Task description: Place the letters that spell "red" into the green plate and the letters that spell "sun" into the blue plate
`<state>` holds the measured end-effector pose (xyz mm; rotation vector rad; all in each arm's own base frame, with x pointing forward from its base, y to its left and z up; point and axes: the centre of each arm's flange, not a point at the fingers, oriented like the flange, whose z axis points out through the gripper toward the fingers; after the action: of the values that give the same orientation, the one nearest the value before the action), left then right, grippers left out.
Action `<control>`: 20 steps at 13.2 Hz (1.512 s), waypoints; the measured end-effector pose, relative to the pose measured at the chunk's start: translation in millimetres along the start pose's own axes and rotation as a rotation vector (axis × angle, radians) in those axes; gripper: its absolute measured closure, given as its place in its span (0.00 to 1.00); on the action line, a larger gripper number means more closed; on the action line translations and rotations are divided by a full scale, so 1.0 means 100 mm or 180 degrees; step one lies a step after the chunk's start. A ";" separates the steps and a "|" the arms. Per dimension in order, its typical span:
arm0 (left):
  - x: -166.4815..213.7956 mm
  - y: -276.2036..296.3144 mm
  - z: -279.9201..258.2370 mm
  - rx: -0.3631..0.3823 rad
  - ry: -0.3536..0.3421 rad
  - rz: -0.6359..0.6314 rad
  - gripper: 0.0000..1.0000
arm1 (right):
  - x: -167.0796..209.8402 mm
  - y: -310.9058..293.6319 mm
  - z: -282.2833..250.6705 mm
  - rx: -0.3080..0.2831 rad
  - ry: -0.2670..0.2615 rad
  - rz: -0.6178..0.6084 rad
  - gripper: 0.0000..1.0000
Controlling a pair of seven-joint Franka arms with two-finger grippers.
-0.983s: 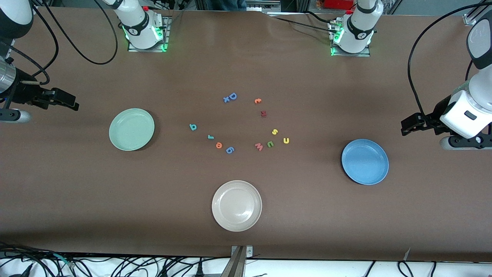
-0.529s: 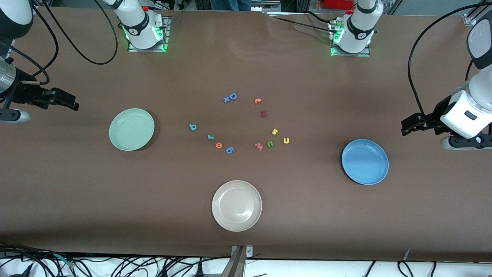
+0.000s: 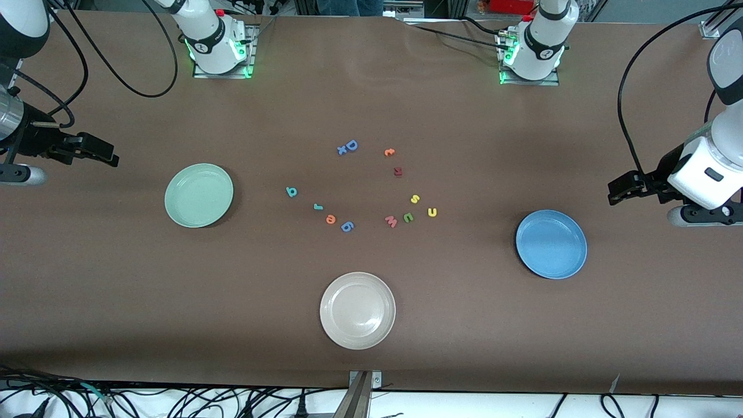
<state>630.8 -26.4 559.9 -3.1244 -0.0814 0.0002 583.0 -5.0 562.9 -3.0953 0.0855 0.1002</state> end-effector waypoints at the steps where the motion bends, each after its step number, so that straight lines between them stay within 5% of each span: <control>1: 0.00 -0.02 0.00 0.0002 0.0000 -0.0010 0.00 | 0.00 0.00 0.00 0.0000 0.0000 0.0000 0.00; 20: 0.00 -0.04 0.00 0.0003 0.0000 -0.0019 0.00 | 0.00 0.00 0.00 0.0000 0.0000 0.0001 0.00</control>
<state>630.9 -22.8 559.9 -3.1232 -0.0907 0.0001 583.0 -4.6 562.9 -3.0953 0.0857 0.1003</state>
